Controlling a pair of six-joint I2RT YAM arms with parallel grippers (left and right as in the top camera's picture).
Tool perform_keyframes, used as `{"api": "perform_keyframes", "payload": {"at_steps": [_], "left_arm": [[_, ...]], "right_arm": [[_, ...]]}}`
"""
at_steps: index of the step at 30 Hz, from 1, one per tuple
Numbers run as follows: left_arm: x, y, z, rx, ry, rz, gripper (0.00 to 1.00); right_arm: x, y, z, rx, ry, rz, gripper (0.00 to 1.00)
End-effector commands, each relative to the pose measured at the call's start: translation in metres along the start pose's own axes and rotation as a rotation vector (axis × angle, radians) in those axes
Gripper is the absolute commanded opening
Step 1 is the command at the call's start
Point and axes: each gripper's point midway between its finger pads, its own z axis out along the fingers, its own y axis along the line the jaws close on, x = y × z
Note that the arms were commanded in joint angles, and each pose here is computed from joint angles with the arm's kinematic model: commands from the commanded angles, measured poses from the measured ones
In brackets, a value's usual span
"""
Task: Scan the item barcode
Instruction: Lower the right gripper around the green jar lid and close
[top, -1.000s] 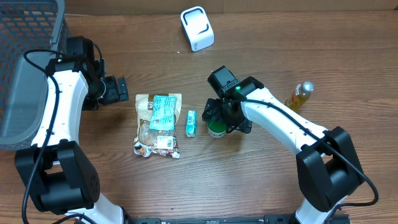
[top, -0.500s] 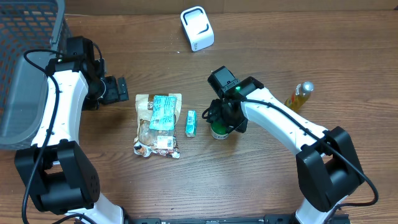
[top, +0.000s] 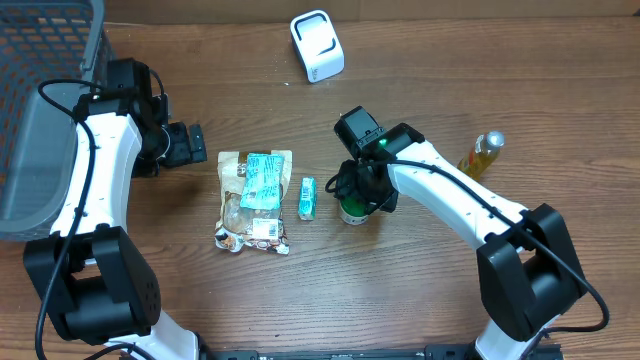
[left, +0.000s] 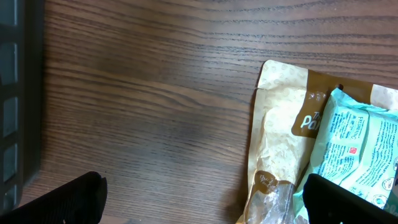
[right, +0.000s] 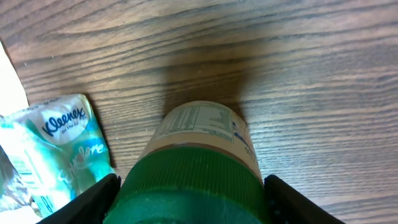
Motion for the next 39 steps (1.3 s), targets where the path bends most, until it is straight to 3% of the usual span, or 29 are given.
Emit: {"api": "perform_keyframes", "payload": {"at_steps": [1,7,21,23,28,39], "left_arm": [[-0.006,0.0,-0.001,0.008,-0.009,0.003,1.0],[-0.006,0.0,-0.001,0.008,-0.009,0.003,1.0],[-0.006,0.0,-0.001,0.008,-0.009,0.003,0.99],[-0.006,0.0,-0.001,0.008,-0.009,0.003,0.99],[-0.006,0.0,-0.001,0.008,-0.009,0.004,1.0],[-0.006,0.0,-0.001,0.008,-0.009,0.003,1.0]], "right_arm": [[-0.003,-0.002,-0.004,0.014,-0.032,-0.077,0.65],[-0.005,-0.005,-0.004,0.03,-0.044,-0.184,0.62],[-0.025,-0.023,-0.007,0.152,-0.147,-0.183,0.56],[-0.024,-0.023,-0.007,0.147,-0.142,-0.183,0.66],[-0.023,-0.024,-0.007,0.151,-0.137,-0.183,0.74],[-0.014,-0.02,-0.006,0.118,-0.096,-0.109,0.76]]}}
